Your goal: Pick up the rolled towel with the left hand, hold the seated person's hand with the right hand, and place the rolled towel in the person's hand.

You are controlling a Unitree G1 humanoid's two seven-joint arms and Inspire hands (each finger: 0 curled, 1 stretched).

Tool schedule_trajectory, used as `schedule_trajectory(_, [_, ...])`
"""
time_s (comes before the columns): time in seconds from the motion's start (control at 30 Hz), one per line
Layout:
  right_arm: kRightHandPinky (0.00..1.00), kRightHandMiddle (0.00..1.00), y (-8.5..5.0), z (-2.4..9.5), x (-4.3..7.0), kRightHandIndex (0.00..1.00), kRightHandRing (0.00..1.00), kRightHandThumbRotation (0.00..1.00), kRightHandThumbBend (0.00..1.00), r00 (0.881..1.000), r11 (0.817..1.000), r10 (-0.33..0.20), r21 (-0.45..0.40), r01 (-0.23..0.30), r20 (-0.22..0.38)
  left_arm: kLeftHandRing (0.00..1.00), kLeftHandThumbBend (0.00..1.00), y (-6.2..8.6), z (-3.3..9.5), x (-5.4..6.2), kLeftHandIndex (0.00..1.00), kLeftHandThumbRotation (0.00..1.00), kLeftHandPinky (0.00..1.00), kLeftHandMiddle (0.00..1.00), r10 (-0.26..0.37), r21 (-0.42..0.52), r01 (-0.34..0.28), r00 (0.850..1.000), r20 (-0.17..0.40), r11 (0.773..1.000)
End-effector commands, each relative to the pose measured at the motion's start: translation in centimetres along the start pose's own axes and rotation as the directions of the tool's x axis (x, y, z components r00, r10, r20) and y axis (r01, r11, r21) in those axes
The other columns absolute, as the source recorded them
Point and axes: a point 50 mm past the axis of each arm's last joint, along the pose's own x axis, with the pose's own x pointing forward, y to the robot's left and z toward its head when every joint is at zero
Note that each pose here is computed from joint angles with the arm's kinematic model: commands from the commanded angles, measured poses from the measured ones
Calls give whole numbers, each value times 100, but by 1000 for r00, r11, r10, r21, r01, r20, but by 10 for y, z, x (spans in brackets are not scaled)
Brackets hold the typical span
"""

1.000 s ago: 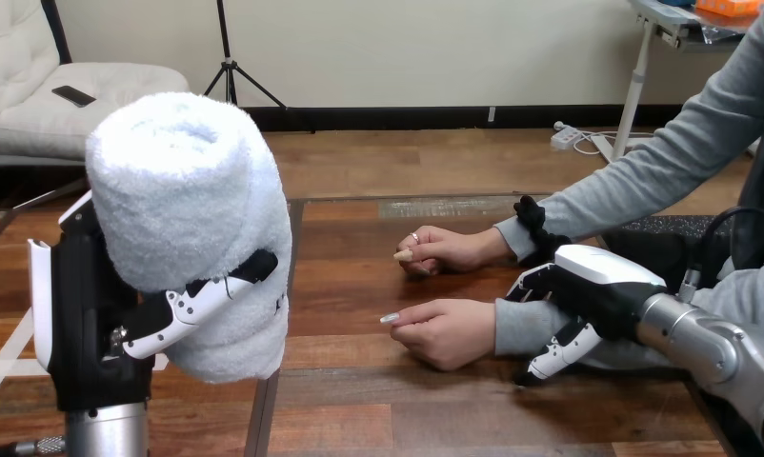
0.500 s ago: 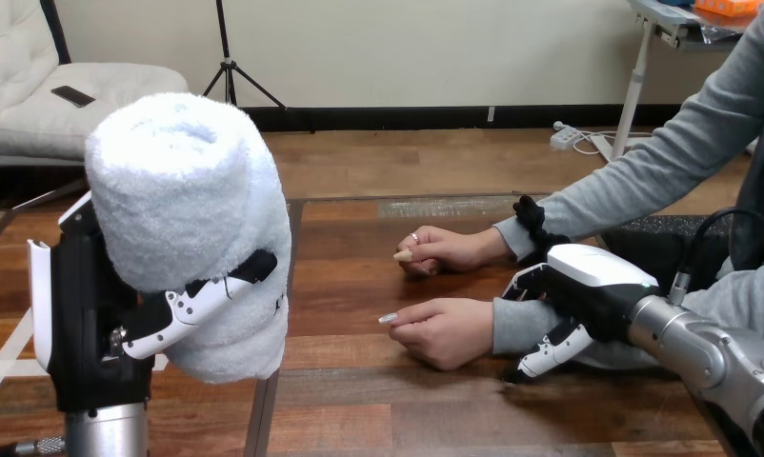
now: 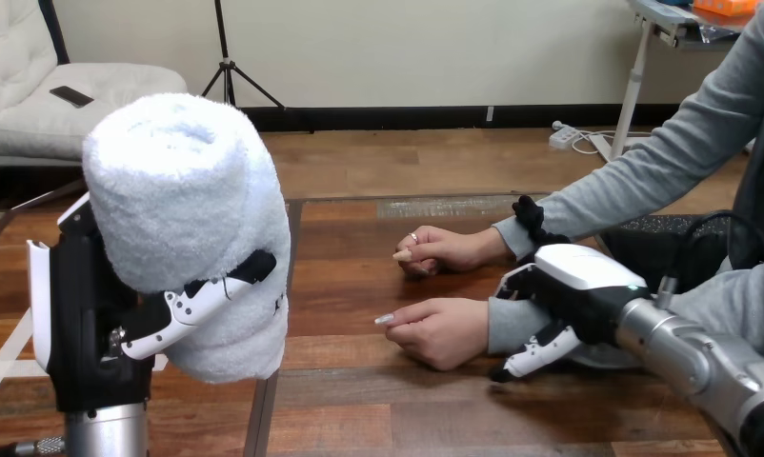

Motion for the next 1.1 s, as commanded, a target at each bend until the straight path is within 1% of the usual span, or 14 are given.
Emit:
schedule_trajectory(0.0, [43, 56, -1, 18, 10, 61, 51, 45, 93, 998, 1000, -23, -4, 24, 62, 34, 62, -2, 7, 16, 44, 0, 30, 41, 12, -18, -10, 996, 89, 1000])
schedule_trajectory(0.23, [39, 52, 0, 20, 11, 57, 46, 47, 90, 997, 999, -35, 2, 35, 72, 34, 63, -2, 7, 16, 44, 0, 30, 41, 7, -8, -6, 996, 92, 1000])
schedule_trajectory(0.57, [34, 47, 0, 21, 12, 52, 40, 49, 82, 997, 999, -34, 16, 33, 73, 34, 63, -2, 8, 16, 44, 0, 30, 41, 8, -14, -6, 995, 97, 1000])
schedule_trajectory(0.67, [33, 45, 0, 21, 12, 49, 37, 49, 79, 997, 999, -34, 18, 33, 74, 34, 62, -2, 8, 16, 44, 0, 30, 41, 7, -13, -6, 995, 97, 1000])
schedule_trajectory(0.93, [29, 40, 0, 21, 11, 44, 33, 47, 75, 995, 999, -44, 26, 42, 86, 35, 62, -1, 8, 16, 44, 0, 30, 41, 10, -9, -10, 996, 93, 1000])
schedule_trajectory(1.07, [27, 38, 0, 21, 10, 41, 31, 44, 72, 995, 999, -48, 24, 46, 89, 35, 63, -1, 7, 16, 44, 0, 30, 41, 13, -9, -12, 996, 93, 1000])
